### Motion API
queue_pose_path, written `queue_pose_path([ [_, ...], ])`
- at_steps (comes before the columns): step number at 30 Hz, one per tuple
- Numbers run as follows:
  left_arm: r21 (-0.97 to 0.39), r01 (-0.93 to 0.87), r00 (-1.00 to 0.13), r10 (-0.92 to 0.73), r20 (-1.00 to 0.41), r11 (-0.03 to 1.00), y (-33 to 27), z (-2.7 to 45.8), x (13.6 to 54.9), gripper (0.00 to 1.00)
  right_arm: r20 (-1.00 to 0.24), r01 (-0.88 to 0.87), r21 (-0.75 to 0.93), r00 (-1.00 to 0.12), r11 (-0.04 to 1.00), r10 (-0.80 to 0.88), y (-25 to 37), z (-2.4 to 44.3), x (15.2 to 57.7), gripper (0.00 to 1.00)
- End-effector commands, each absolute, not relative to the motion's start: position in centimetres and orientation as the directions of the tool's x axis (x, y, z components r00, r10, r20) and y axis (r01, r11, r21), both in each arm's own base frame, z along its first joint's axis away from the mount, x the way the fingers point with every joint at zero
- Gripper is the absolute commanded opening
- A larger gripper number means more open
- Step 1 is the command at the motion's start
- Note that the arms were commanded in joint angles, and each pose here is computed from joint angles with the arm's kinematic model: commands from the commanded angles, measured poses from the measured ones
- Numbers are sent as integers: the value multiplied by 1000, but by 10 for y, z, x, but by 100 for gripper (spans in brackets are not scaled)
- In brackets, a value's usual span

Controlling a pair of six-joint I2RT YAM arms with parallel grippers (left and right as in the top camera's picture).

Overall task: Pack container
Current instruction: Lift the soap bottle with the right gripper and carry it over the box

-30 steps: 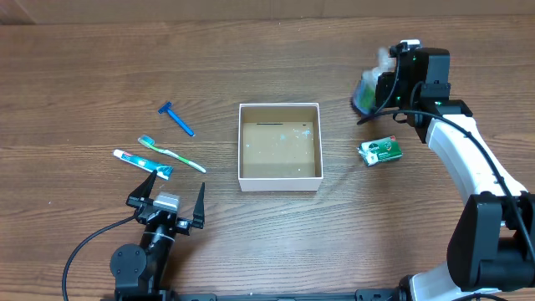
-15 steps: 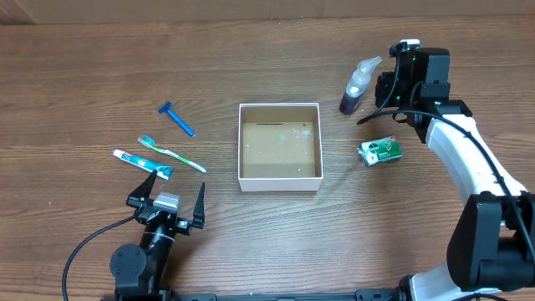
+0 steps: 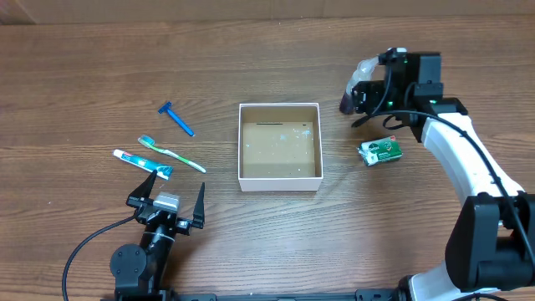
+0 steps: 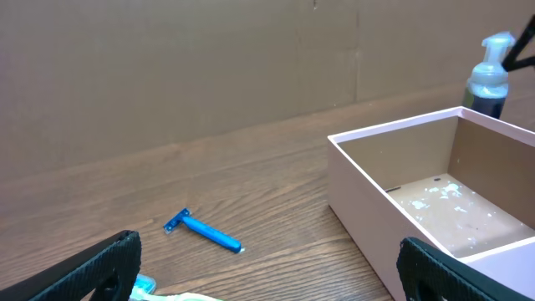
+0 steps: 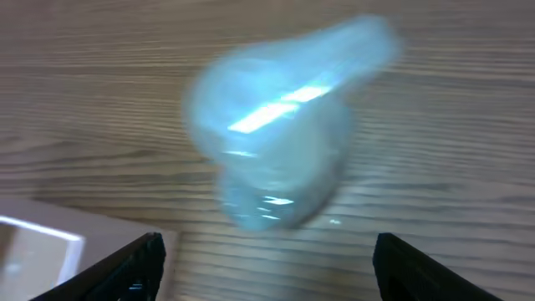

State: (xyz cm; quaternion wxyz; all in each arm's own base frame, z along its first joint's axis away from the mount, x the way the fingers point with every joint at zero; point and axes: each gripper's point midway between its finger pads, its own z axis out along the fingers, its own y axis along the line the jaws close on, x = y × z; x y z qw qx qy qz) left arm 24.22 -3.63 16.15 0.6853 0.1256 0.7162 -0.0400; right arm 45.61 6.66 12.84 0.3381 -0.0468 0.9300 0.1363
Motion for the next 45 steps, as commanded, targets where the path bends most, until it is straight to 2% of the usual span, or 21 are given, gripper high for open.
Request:
queue_pose_path([
  [1, 128, 218, -22, 136, -990, 967, -33, 162, 243, 100, -706, -216, 247, -708, 945, 23, 97, 169, 470, 83],
  [6, 128, 218, -22, 136, -990, 967, -33, 162, 243, 100, -771, -83, 197, -629, 977, 102, 94, 185, 490, 85],
  [11, 128, 218, -22, 136, -990, 967, -33, 162, 243, 100, -781, -7, 207, -603, 978, 161, 88, 186, 497, 85],
  [20, 128, 218, -21, 136, -990, 967, -33, 162, 243, 100, -798, 48, 182, -576, 982, 176, 77, 188, 502, 85],
  [33, 128, 218, -22, 136, -990, 967, -33, 162, 243, 100, -800, 117, 157, -567, 981, 195, 62, 158, 521, 85],
  [39, 128, 218, -22, 136, -990, 967, -33, 162, 243, 100, -810, 147, 162, -546, 976, 216, 45, 160, 527, 82],
  [45, 128, 218, -22, 136, -990, 967, -33, 162, 243, 100, -804, 178, 160, -547, 971, 232, 29, 151, 531, 75],
])
